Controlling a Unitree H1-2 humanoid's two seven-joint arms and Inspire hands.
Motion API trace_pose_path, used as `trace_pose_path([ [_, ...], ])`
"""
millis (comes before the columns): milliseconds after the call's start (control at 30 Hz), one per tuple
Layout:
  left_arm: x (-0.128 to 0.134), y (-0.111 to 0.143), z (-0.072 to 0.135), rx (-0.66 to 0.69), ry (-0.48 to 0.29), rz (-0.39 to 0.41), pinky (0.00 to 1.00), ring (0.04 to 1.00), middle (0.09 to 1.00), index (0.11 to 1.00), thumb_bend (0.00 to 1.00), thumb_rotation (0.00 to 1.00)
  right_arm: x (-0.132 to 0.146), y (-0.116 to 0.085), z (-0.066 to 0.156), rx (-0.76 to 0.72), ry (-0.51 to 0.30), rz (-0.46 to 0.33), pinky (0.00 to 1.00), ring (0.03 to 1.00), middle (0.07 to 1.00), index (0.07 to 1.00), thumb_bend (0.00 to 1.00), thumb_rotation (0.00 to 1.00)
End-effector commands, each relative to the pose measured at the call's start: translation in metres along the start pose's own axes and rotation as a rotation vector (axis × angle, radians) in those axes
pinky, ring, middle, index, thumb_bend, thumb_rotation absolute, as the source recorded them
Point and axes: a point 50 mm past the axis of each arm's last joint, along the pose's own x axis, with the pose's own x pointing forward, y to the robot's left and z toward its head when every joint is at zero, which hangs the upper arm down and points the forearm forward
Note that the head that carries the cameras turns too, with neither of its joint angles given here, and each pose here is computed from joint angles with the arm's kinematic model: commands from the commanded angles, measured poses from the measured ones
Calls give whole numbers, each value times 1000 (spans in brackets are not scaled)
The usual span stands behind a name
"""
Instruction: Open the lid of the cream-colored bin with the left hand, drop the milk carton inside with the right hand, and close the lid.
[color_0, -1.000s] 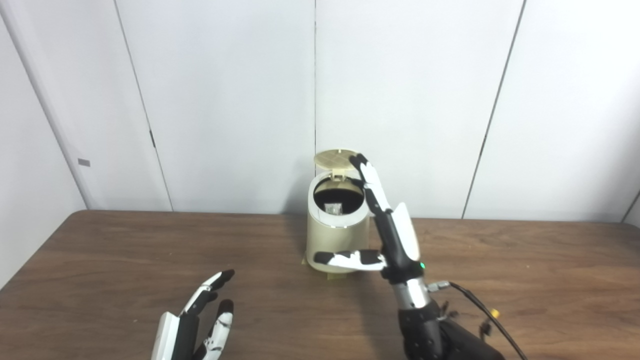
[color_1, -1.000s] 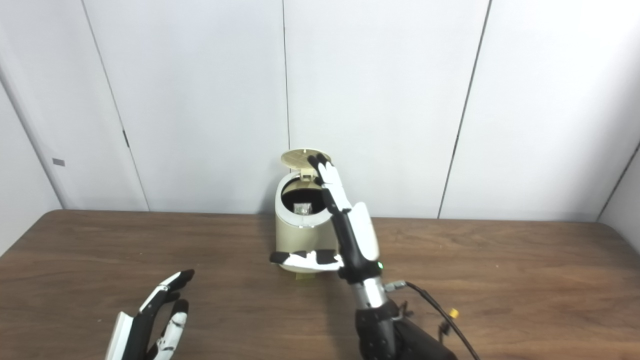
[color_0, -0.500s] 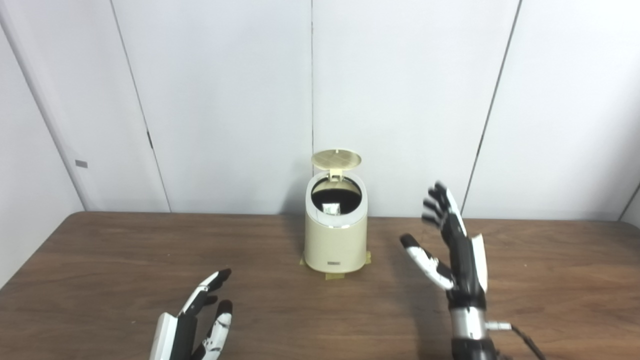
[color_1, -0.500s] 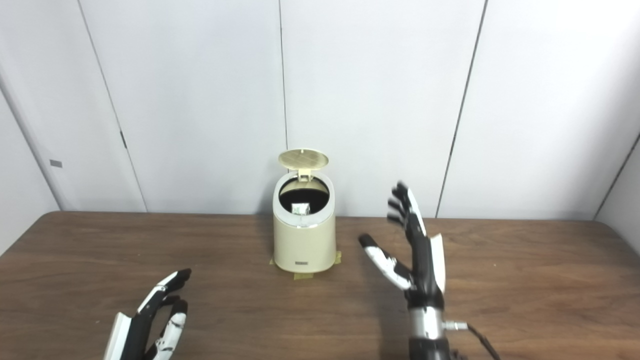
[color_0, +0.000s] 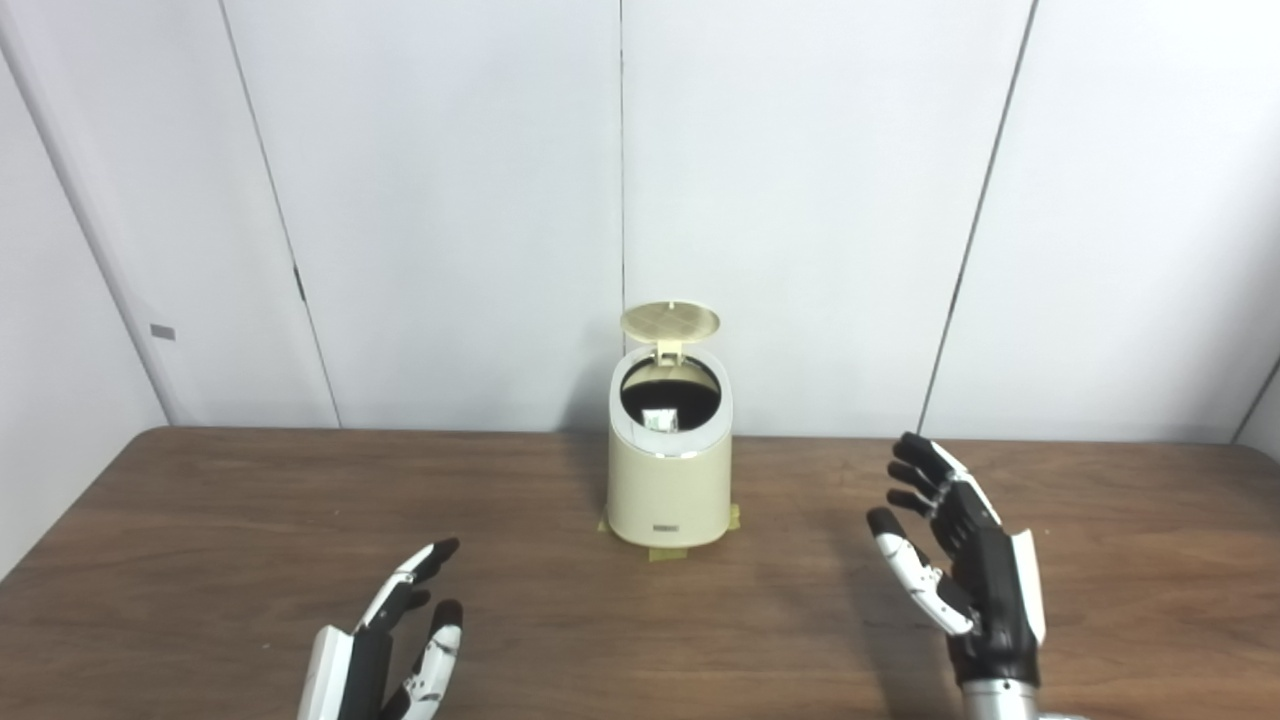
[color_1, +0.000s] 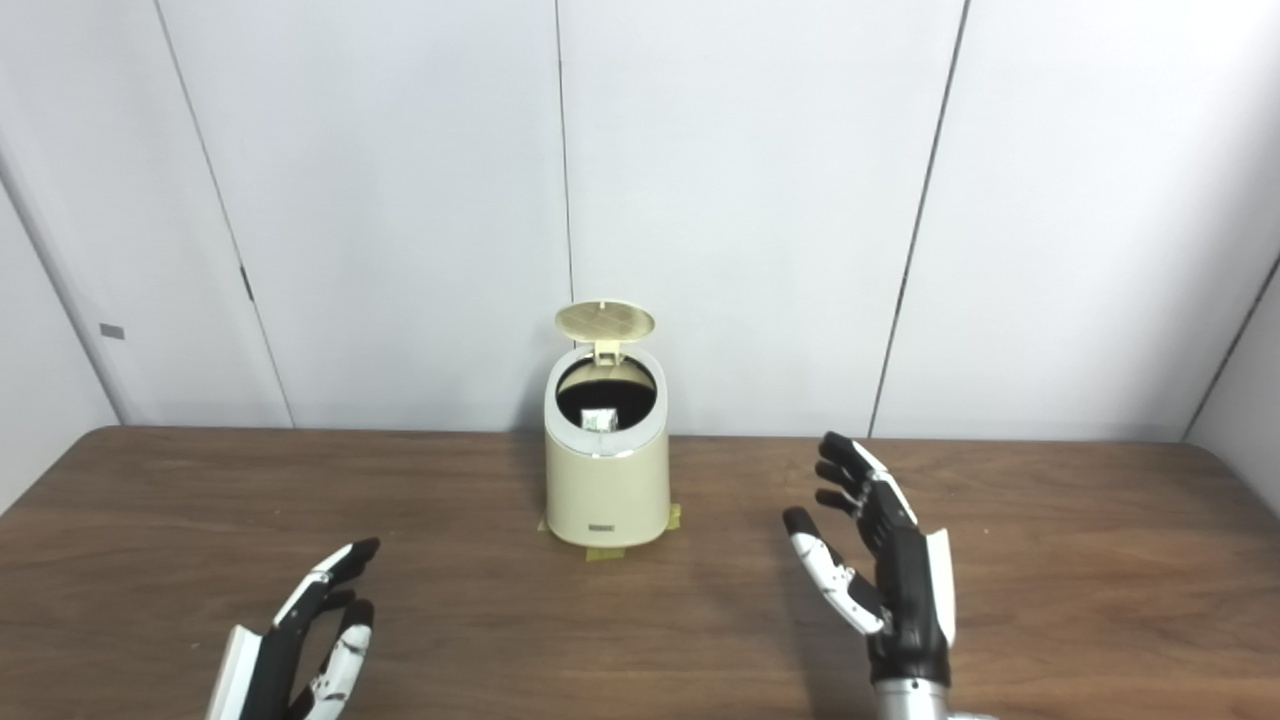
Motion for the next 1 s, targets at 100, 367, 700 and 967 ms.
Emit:
trace_pose_path([
  [100,19,-8,-22,52,28,-4,772,838,843,835,297,801,0,-4,-2,22,12,-9,710,787,808,793,272,336],
  [367,21,-1,-13,8,12,18,767,839,849,841,306,853,-13,-11,-3,-4,85,42,725,793,804,792,294,407],
  [700,68,22,40,18,-128,13,754,836,845,837,382,948,-20,-9,-8,-13,147,39,732,788,813,812,260,245],
  [967,152,40,132,231,-300,29,991,890,852,836,550,1000,-22,-9,-14,-5,154,26,713,774,789,774,248,182],
])
